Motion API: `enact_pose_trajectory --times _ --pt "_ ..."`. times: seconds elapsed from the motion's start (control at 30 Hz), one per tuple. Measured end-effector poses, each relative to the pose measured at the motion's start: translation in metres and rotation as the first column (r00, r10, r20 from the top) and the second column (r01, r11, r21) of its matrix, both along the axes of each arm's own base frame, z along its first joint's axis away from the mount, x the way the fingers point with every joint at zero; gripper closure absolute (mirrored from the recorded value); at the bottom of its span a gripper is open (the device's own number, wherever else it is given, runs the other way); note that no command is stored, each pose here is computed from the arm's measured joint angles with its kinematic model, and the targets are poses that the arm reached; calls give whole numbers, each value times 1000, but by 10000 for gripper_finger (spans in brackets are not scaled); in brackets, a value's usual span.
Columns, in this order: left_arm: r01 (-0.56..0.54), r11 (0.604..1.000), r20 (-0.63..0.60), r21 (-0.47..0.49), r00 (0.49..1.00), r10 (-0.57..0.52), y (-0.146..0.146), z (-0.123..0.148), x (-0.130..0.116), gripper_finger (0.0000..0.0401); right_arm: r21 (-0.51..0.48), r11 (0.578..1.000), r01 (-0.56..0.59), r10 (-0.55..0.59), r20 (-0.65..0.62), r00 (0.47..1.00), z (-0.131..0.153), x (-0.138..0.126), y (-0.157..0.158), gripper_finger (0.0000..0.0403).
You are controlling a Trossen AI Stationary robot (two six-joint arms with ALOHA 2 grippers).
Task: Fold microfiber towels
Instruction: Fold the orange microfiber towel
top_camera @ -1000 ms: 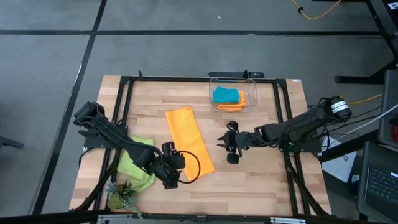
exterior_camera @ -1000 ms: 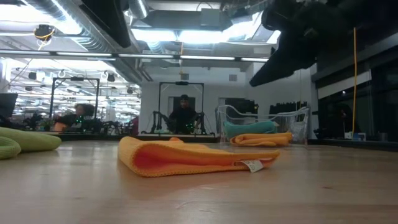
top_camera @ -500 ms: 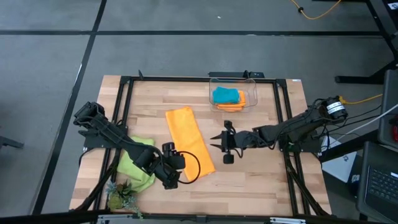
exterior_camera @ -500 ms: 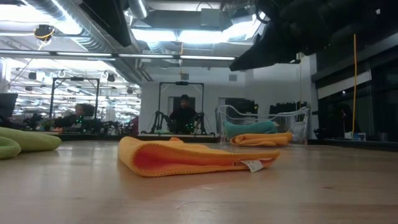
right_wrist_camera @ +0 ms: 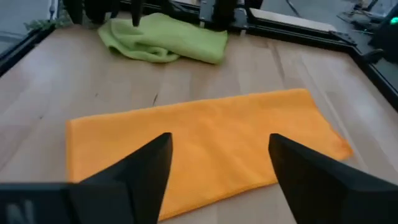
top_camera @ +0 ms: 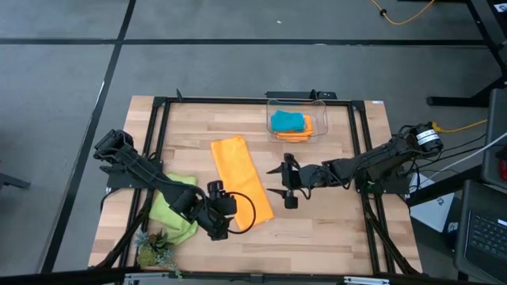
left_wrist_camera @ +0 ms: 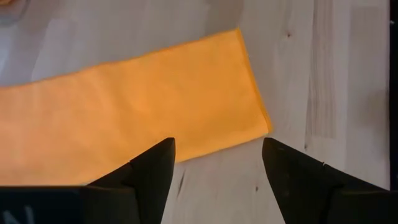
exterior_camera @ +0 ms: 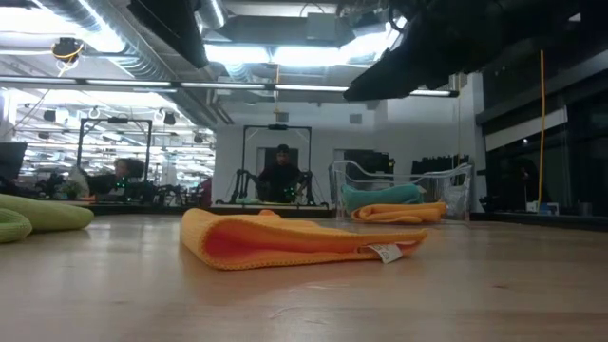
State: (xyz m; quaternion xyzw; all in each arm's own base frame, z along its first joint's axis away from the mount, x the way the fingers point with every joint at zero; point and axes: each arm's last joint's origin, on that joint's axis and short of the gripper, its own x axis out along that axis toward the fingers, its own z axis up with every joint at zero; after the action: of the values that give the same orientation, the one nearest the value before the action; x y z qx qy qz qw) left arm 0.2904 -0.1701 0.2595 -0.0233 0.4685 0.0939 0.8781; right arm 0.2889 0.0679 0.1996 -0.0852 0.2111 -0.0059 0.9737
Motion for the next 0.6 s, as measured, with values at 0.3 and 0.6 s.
enact_pose_trajectory --times 0.3,0.6 --pt "88 996 52 0 995 -88 -8 -4 11 165 34 983 -180 180 -2 984 1 0 5 115" --pt "284 957 26 66 958 -286 -34 -53 39 165 107 902 -419 429 -112 896 -37 2 41 115"
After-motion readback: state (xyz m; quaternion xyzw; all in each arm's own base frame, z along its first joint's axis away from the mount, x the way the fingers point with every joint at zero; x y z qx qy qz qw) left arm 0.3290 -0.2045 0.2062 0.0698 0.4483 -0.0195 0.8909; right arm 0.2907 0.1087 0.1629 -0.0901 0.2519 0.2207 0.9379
